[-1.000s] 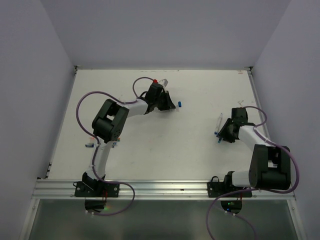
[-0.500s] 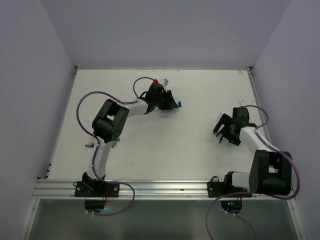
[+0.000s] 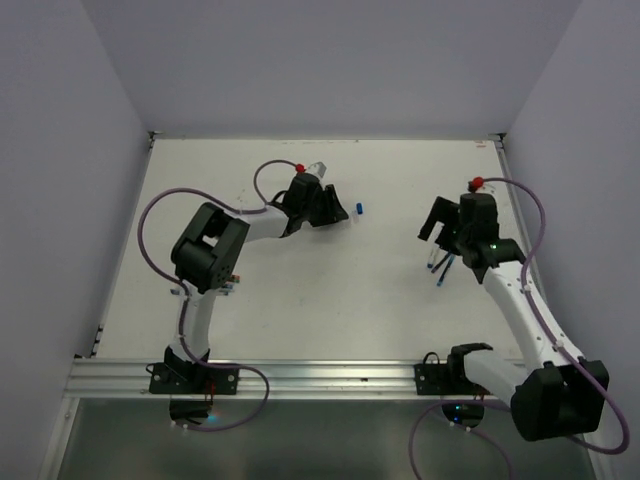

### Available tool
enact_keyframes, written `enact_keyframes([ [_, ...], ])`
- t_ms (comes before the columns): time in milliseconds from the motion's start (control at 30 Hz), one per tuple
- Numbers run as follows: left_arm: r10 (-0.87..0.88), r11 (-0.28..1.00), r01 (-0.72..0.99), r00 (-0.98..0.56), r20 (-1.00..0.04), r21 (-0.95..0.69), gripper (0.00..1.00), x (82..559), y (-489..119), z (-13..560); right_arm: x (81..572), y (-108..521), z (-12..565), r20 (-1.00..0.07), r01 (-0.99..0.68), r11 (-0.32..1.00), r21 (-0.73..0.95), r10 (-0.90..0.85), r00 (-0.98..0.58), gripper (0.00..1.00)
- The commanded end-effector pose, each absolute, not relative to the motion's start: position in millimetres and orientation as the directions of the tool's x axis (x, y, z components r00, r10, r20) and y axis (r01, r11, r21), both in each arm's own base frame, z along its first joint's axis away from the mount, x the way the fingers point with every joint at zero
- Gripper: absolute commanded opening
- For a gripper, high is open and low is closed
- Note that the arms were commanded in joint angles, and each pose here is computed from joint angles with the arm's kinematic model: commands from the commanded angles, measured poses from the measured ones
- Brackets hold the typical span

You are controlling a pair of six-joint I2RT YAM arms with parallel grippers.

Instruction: Open the pen caps

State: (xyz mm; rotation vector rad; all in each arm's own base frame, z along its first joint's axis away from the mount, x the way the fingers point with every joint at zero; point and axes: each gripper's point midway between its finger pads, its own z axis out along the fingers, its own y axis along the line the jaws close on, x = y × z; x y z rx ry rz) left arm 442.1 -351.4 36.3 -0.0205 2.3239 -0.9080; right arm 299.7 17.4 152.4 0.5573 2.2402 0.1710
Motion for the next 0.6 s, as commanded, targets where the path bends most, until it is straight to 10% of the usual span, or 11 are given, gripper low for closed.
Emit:
enact_keyframes([
  [0, -0.348, 0.769, 0.197, -0.669, -0.657, -0.608, 0.51, 451.1, -332.9, 97.1, 303.9, 45.5, 160.0, -0.725, 0.223, 0.965, 0.136, 0.25, -0.642, 0.99],
  [333, -0.513, 0.855, -0.245, -0.526, -0.678, -0.456, 0.47, 393.1, -194.6, 153.4, 323.4, 135.2, 164.8, -0.727, 0.0, 0.987, -0.16, -0.117, -0.676, 0.99],
  [567, -0.638, 0.726, -0.625, -0.456, -0.62, -0.287, 0.3, 338.7, -96.8, 133.8, 325.8, 181.7, 162.0, -0.778, -0.16, 0.986, 0.044, -0.066, -0.625, 0.99],
])
